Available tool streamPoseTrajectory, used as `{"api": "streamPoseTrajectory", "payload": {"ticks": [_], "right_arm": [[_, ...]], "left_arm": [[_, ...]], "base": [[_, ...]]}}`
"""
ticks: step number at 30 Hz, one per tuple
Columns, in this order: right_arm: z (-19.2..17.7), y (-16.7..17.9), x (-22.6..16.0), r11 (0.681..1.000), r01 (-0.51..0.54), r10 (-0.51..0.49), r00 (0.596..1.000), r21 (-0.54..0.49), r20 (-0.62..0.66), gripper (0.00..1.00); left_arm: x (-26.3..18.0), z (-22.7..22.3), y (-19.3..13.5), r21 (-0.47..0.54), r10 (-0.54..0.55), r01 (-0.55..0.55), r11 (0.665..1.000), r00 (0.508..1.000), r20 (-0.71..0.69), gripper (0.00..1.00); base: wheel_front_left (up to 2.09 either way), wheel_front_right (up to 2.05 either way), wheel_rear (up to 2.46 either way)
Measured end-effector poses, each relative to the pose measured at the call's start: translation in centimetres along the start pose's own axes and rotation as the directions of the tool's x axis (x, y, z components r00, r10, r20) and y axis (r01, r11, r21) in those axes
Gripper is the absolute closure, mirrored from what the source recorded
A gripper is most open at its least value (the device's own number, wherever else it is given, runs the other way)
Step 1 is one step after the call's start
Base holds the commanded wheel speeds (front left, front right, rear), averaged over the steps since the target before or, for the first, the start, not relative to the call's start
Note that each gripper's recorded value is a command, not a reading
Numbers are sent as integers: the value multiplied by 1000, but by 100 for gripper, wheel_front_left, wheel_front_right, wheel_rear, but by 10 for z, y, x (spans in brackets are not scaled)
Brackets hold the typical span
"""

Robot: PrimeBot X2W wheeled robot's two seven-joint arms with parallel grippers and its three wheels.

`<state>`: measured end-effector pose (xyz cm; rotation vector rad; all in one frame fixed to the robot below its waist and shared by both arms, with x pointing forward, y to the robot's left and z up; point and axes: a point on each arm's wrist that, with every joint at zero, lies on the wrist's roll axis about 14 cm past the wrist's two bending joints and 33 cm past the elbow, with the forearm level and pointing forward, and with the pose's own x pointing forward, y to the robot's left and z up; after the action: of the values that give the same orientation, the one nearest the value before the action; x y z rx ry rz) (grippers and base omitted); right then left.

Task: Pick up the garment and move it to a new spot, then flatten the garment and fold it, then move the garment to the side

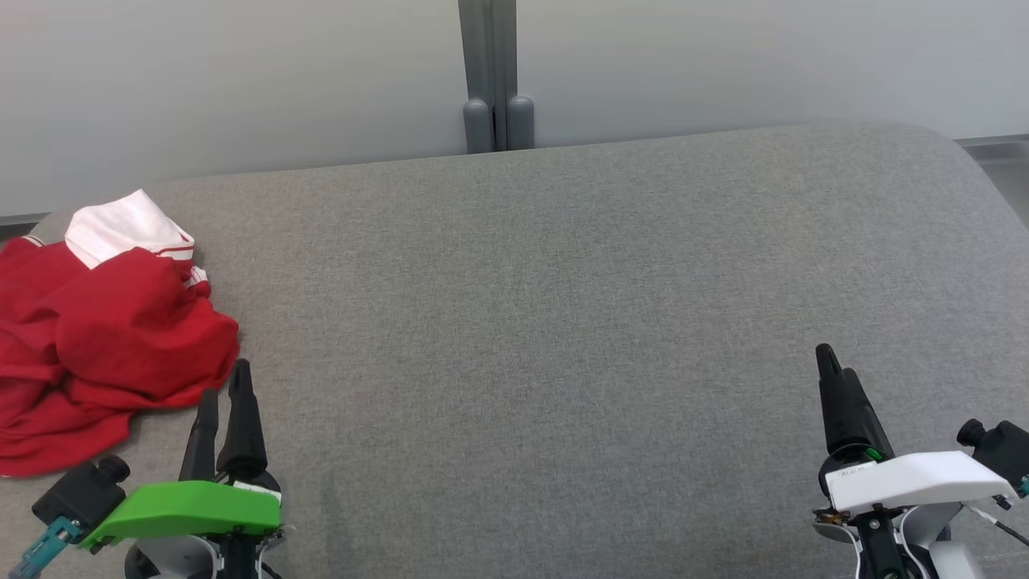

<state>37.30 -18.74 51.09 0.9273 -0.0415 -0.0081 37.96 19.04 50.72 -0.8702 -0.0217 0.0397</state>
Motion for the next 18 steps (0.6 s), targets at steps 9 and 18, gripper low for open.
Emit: {"api": "streamPoseTrajectory", "payload": {"ticks": [9,18], "right_arm": [[-4,7,-1,992,-28,27,1000,-122,-6,0],[-8,11,-2,969,-53,51,999,-240,-14,0]], "left_arm": [[-1,0,-4,145,-18,17,989,1000,6,0],[-2,-3,-6,259,-36,33,965,999,5,0]], "base": [[0,0,0],[0,0,0]]}}
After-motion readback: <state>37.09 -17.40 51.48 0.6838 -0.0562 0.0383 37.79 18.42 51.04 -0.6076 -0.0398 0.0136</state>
